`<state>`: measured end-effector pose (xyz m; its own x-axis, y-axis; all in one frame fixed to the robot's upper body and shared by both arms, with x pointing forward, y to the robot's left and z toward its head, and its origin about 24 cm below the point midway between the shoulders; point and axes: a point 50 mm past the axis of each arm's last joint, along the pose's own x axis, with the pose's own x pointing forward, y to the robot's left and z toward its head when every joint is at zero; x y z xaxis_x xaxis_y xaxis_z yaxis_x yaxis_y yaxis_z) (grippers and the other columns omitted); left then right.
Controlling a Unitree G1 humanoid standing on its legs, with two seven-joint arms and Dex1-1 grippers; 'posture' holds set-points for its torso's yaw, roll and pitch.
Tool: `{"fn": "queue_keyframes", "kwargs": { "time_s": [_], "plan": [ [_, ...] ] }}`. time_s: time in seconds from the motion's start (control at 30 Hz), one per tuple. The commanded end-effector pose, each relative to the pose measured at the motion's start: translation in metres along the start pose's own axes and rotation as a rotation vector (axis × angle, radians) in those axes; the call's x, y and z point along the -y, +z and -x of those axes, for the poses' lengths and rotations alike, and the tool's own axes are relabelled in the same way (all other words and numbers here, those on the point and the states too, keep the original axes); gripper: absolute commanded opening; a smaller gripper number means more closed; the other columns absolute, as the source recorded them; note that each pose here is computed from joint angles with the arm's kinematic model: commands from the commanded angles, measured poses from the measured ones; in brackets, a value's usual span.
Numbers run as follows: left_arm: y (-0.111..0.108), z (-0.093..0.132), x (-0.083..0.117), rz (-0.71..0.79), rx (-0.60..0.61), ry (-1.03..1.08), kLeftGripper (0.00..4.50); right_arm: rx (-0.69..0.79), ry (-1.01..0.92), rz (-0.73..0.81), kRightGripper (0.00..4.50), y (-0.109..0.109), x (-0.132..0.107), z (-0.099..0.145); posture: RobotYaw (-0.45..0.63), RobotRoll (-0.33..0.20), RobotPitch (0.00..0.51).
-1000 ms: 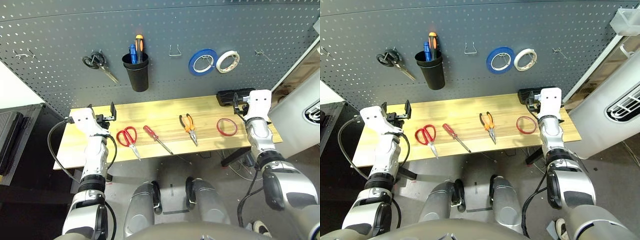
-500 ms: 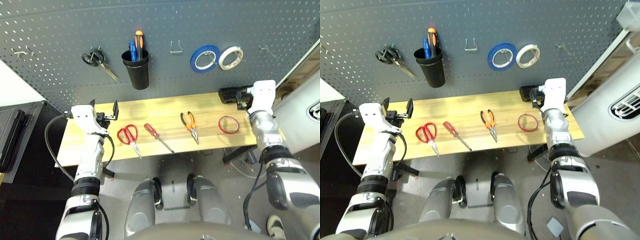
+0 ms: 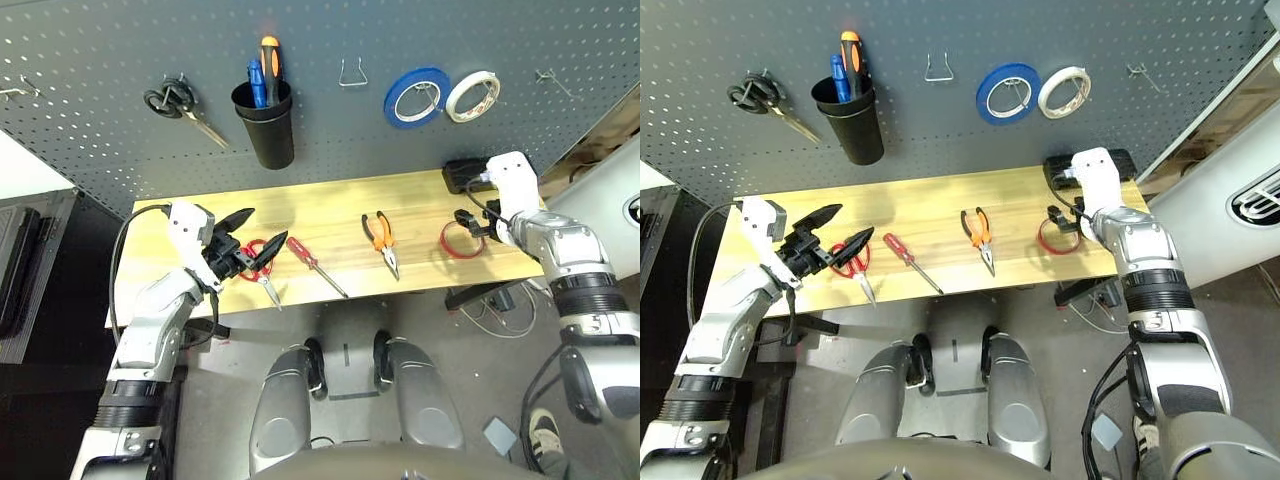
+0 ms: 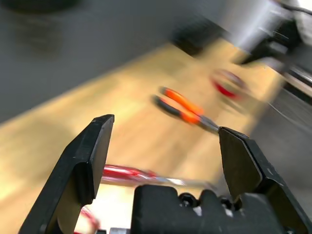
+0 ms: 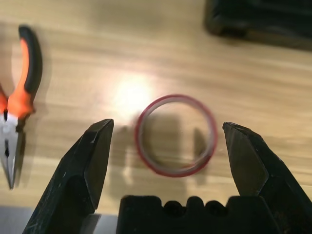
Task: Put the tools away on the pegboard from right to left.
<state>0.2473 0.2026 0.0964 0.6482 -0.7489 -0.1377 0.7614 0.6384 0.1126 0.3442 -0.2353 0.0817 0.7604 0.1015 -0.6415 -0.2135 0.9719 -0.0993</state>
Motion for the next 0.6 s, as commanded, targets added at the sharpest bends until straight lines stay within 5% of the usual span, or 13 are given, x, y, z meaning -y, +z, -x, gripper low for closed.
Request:
{"fn": "queue_keyframes", "kwargs": {
  "time_s": [0.03, 0.6],
  "plan": [
    [-0.006, 0.005, 0.015, 0.008, -0.077, -0.164, 4.45, -0.103, 0.004, -0.018, 4.5, -0.013, -0.002, -0.01, -0.07, 0.0, 0.304],
    [-0.011, -0.005, 0.027, 0.016, -0.083, -0.281, 4.49, -0.217, 0.002, -0.02, 4.32, -0.033, -0.02, -0.043, -0.03, 0.0, 0.346]
  ]
}}
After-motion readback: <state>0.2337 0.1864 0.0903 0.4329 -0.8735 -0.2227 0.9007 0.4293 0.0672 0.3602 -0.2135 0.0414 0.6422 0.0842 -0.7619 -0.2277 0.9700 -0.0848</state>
